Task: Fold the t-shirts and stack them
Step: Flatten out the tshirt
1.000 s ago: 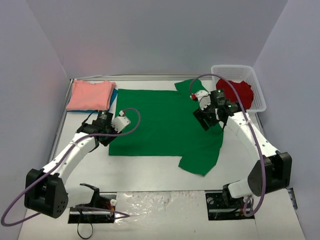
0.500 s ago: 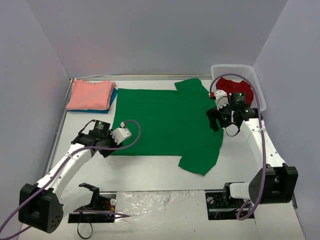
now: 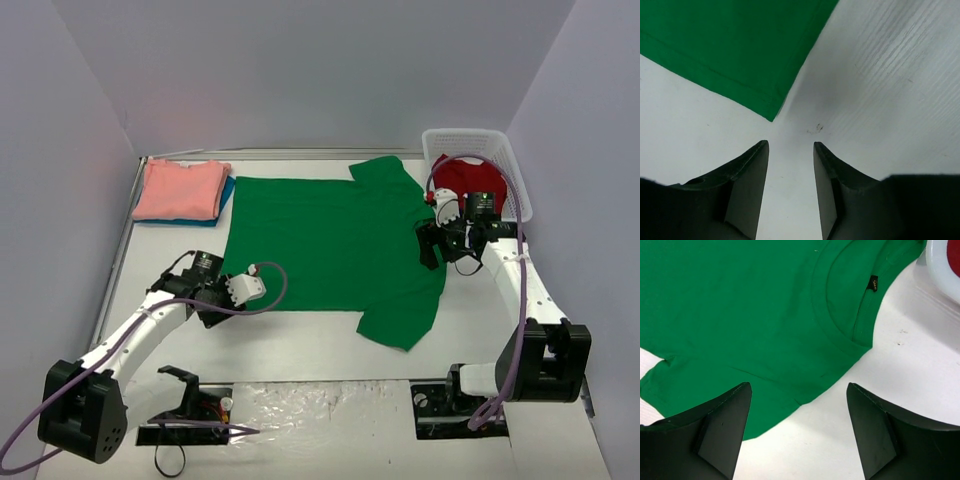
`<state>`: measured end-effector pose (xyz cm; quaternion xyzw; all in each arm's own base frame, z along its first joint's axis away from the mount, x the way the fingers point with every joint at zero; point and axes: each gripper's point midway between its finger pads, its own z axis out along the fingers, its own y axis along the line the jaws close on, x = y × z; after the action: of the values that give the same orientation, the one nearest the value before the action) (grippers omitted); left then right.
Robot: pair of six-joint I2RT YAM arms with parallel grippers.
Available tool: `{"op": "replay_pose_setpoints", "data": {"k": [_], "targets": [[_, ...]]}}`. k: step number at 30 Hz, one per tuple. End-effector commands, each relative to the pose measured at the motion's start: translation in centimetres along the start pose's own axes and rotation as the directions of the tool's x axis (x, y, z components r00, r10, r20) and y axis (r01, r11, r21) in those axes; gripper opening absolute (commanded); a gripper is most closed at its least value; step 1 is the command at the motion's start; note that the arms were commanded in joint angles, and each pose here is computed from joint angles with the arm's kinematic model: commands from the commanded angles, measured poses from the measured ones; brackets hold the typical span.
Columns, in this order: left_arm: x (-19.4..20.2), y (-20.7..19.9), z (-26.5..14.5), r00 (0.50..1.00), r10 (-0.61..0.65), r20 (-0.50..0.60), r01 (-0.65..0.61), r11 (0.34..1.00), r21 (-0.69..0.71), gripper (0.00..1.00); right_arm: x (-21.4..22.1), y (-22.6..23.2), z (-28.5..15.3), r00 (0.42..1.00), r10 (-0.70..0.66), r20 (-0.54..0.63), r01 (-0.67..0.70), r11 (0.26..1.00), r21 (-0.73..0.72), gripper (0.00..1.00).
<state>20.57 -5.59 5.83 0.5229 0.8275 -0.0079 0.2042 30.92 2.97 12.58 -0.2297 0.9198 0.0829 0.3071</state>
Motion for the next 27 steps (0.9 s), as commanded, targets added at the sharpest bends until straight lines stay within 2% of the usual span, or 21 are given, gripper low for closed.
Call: {"op": "replay_pose_setpoints", "data": {"k": [1, 10, 27], "targets": [[-0.2, 0.6, 0.6, 0.999, 0.049, -0.006, -0.049, 0.999, -0.008, 0.4, 0.4, 0.0, 0.6, 0.999, 0.034, 0.002, -0.034, 0.999, -0.032, 0.73], [-0.7, 1.9, 2.0, 0.998, 0.062, -0.004, -0.062, 0.997, -0.042, 0.42, 1.1, -0.3, 0.9, 0.999, 0.042, -0.009, -0.042, 0.998, -0.042, 0.77], [-0.6, 2.2, 4.9, 0.998, 0.05, -0.033, -0.05, 0.999, 0.002, 0.41, 1.5, -0.7, 1.3, 0.998, 0.064, -0.029, -0.065, 0.997, -0.041, 0.78]]}}
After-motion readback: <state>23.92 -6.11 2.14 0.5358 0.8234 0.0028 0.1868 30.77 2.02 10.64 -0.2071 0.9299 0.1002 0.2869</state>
